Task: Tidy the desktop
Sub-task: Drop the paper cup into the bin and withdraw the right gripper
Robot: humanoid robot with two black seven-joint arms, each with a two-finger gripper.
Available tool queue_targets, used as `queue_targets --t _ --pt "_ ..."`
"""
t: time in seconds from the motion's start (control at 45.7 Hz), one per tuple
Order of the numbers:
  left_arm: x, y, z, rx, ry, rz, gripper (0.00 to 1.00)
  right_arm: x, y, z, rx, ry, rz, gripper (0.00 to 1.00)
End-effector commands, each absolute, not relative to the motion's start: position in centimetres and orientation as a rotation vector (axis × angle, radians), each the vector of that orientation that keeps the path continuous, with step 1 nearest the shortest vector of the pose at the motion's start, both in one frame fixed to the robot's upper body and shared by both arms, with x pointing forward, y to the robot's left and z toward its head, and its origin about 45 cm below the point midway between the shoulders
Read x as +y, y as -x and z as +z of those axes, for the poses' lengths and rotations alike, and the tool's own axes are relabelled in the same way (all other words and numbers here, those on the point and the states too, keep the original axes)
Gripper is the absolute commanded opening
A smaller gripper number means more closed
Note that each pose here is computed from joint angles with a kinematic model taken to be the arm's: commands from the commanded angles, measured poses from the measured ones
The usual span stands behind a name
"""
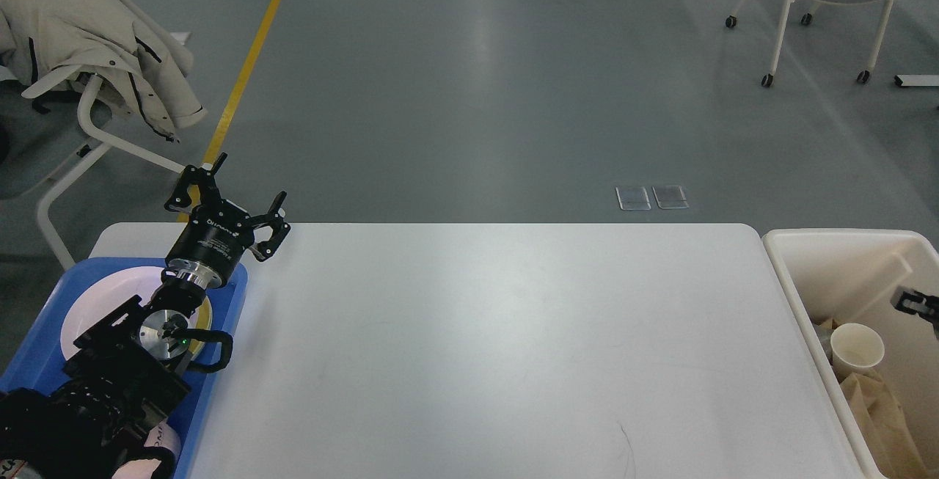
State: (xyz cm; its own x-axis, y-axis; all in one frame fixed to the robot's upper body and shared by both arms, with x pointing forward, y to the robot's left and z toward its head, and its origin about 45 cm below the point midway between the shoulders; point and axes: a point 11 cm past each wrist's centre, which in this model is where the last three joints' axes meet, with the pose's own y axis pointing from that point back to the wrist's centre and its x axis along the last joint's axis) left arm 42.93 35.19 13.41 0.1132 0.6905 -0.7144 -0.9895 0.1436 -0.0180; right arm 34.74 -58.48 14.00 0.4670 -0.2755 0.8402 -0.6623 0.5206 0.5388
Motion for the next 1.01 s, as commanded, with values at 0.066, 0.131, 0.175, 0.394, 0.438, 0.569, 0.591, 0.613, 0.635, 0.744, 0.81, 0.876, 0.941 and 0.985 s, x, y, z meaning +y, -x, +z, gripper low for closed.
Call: queue_targets --t 0.066,0.131,0.175,0.394,0.438,0.569,0.591,0.613,0.635,0.744,0.81,0.876,0.941,0.985 --pt "35.2 -42.9 13.4 0.641 0.579 1.338 1.0 -51.7 -45.2 23.1 -1.806 -1.355 0.175 1.0" --pt "35.2 -42.9 13.4 0.641 0.579 1.338 1.0 -48.5 -47.5 24.9 -2.046 -1.546 0.021 1.0" --pt "35.2 -42.9 13.4 0.641 0.579 1.338 1.0 -45.6 -49.0 26.0 -2.173 -1.706 -0.11 1.0" --pt "35.2 -42.9 13.4 0.641 0.579 1.338 1.0 -31.8 -50.9 24.3 -2.333 -2.427 -1.001 1.0" --pt "35.1 -42.9 13.4 0.642 0.579 1.337 1.0 -28.6 -50.4 23.0 -2.286 -2.595 -1.122 1.0" --pt "35.1 -42.9 13.4 0.642 0.579 1.337 1.0 -28.8 -47.9 19.2 -2.428 -2.741 -1.12 1.0" --pt "35.1 -42.9 13.4 0.642 0.579 1.337 1.0 -29.3 -47.6 18.8 -2.451 -2.749 -1.106 1.0" --pt "35.1 -42.9 13.4 0.642 0.579 1.337 1.0 -29.8 -47.3 18.6 -2.473 -2.755 -1.089 1.0" --pt "35.1 -42.9 13.4 0.642 0.579 1.337 1.0 -30.3 -47.1 18.3 -2.489 -2.752 -1.079 1.0" --pt "35.1 -42.9 13.4 0.642 0.579 1.337 1.0 -31.8 -45.7 16.5 -2.526 -2.709 -1.093 1.0" --pt "35.1 -42.9 13.4 0.641 0.581 1.337 1.0 -32.5 -44.9 15.5 -2.533 -2.678 -1.106 1.0" --pt "35.1 -42.9 13.4 0.641 0.581 1.337 1.0 -33.0 -44.6 15.2 -2.545 -2.659 -1.1 1.0" --pt "35.2 -42.9 13.4 0.64 0.58 1.339 1.0 -33.0 -44.6 15.2 -2.554 -2.653 -1.102 1.0" --pt "35.1 -42.9 13.4 0.642 0.579 1.337 1.0 -33.0 -44.7 15.2 -2.555 -2.657 -1.103 1.0"
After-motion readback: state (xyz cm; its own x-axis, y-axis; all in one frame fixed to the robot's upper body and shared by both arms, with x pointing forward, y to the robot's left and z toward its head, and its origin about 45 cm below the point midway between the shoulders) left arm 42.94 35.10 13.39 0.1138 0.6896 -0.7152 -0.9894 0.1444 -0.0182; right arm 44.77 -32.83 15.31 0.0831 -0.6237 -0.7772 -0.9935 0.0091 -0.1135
